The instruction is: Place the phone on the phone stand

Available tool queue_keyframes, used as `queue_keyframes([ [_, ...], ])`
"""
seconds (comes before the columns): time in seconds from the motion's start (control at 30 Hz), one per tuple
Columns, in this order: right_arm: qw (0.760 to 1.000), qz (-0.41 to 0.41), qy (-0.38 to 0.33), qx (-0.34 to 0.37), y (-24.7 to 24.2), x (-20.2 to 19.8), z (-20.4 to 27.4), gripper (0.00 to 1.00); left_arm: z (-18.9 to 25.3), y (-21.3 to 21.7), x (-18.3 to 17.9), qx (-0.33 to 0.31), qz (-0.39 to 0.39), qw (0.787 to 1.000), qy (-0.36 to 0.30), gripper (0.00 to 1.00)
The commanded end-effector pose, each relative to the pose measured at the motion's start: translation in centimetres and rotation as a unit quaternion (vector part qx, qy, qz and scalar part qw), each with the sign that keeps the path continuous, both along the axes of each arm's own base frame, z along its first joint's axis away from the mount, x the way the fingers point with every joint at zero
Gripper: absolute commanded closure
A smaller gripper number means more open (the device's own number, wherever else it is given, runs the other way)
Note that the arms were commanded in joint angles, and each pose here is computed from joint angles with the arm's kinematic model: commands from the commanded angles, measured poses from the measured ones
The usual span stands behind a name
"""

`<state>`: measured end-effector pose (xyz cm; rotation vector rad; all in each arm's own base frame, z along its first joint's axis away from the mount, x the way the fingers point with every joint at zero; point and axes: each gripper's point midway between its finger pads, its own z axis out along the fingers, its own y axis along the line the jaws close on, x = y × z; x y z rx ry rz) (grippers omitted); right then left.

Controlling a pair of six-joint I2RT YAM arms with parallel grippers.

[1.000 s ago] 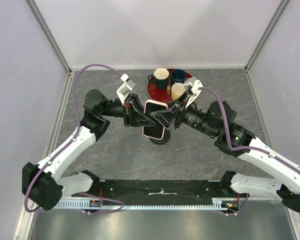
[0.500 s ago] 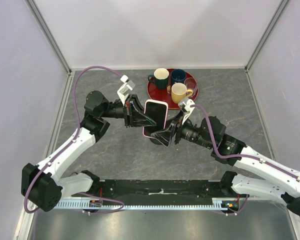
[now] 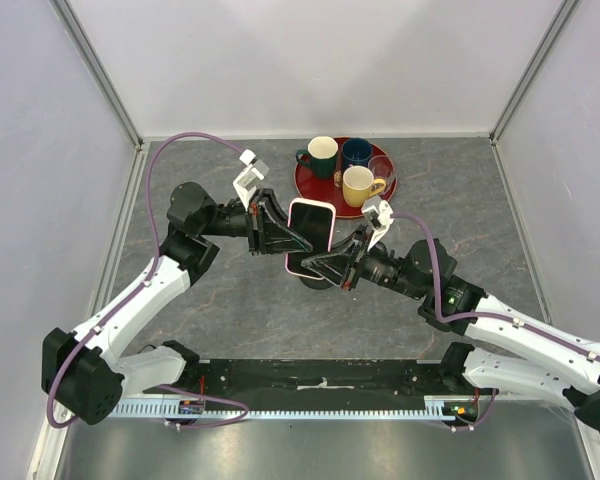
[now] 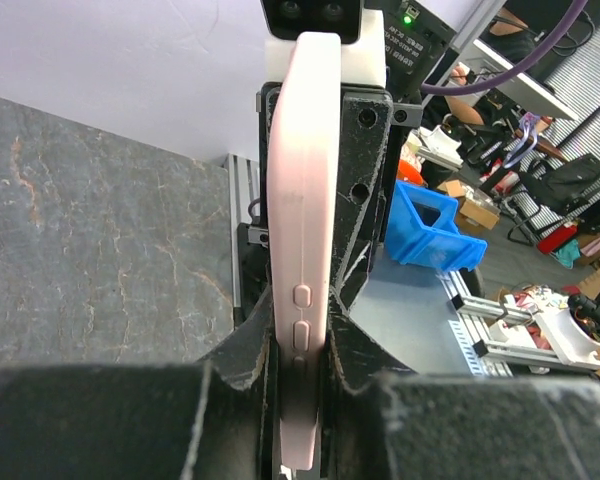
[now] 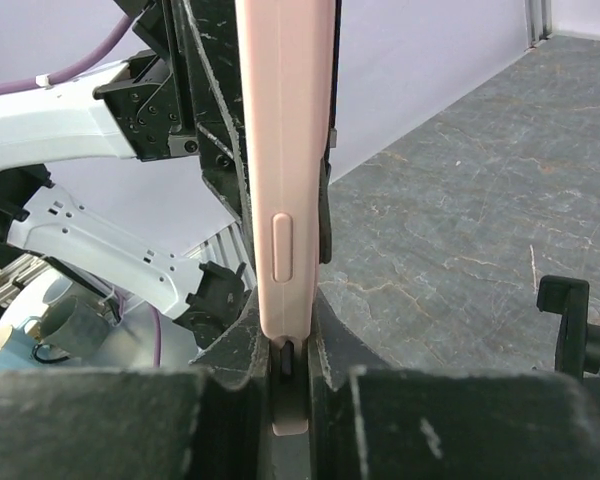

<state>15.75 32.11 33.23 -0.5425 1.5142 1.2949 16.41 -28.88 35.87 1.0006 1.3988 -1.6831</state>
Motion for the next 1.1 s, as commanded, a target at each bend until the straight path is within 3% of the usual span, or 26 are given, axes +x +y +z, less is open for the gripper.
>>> queue_keyframes([
  [0.0, 1.0, -0.004, -0.014, 0.019, -0.4, -0.1, 1.2, 1.0, 2.0, 0.3, -0.4, -0.023, -0.001, 0.999, -0.031, 0.69],
  [0.1, 1.0, -0.004, -0.017, 0.007, -0.8, -0.4, 0.9, 1.0, 2.2, 0.4, -0.8, -0.022, -0.008, 0.999, -0.033, 0.43],
  [0.2, 1.0, -0.01, -0.02, -0.019, -1.4, -0.5, 0.3, 1.0, 2.3, 0.6, -0.9, -0.02, -0.009, 0.999, -0.039, 0.39],
  [0.37, 0.998, -0.01, -0.029, -0.057, -2.7, -1.1, 0.2, 1.0, 2.0, 0.5, -0.7, -0.01, -0.006, 0.999, -0.052, 0.42],
  [0.5, 0.996, 0.035, -0.038, -0.066, -2.5, -2.8, 0.6, 1.0, 1.5, 0.4, -0.2, 0.003, 0.005, 0.999, -0.047, 0.5],
  [0.8, 0.993, 0.054, -0.045, -0.096, -2.0, -2.9, 0.7, 1.0, 0.9, 0.0, -1.0, 0.012, -0.031, 0.999, -0.039, 0.62],
  [1.07, 0.989, 0.068, -0.059, -0.118, -2.1, -3.2, 0.7, 1.0, 0.8, -0.1, -2.8, 0.015, -0.075, 0.996, -0.049, 0.64],
])
